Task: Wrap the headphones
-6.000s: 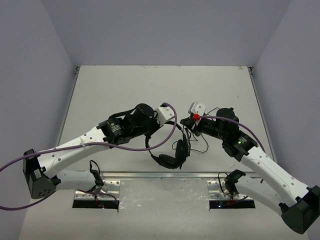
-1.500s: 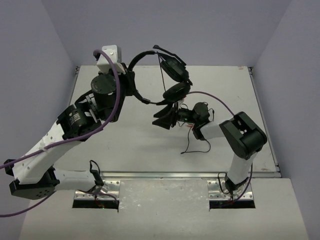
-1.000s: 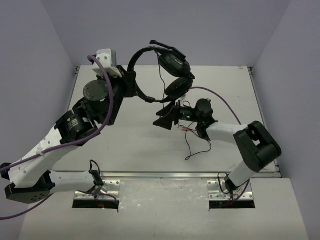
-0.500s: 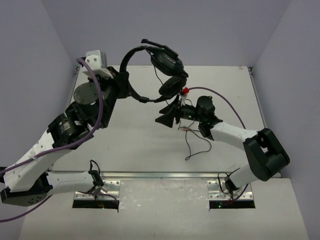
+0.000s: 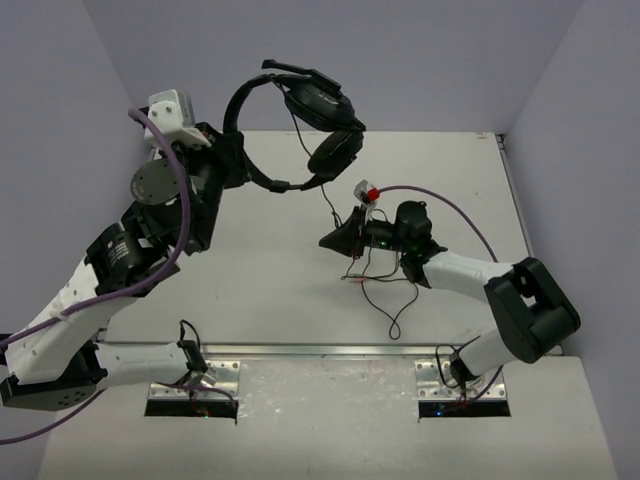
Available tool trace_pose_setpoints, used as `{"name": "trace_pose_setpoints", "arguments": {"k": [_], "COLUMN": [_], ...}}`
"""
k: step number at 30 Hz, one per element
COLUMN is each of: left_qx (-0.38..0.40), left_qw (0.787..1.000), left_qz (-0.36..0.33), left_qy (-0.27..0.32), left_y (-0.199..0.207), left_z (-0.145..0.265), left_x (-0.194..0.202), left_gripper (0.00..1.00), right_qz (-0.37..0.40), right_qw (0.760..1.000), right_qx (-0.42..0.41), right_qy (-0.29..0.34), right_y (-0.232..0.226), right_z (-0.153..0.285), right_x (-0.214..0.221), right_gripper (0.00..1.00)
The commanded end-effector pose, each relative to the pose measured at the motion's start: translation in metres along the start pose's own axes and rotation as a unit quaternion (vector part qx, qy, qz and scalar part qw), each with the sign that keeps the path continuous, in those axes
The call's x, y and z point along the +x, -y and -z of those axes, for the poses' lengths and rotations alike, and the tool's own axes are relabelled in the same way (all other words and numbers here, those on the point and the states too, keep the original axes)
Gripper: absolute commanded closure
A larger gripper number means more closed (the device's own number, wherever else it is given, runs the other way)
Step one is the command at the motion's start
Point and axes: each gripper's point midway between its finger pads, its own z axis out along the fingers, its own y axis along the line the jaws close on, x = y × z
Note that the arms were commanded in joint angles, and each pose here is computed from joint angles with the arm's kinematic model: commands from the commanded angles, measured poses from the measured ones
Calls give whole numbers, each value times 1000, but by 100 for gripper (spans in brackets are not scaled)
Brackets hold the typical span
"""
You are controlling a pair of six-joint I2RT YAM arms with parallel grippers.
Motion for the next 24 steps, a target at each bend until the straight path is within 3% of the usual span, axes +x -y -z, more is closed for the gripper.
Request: {"name": "trace_pose_setpoints", "arguments": {"k": [1,7,9,12,17,24], "left_qx": [-39,-137,-123,-152,-180,-247], "left_qw": [996,985,988,986,981,967], "left_qz": [60,44,57,36,65,34], "left_qy": [49,90,78,52,43,61], "left_y": [-12,-28,-19,-38,-66,-89], "left_z": [4,-22,-46,-93,-146,-171], "left_x": [-36,-43,-40,-26,-15,9], "left_gripper": [100,100,100,100,100,100], "right_qz": [28,31,34,31,36,64], "right_qw": [999,994,988,981,978,982], "right_qx": [26,106,146,186,188,154], "right_qy": [31,-4,-24,-43,-80,-90], "right_y": [4,11,13,7,-18,-53], "right_z": [5,19,25,35,41,29], "right_x": [-14,21,31,45,67,41], "right_gripper": [99,99,99,99,99,99]}}
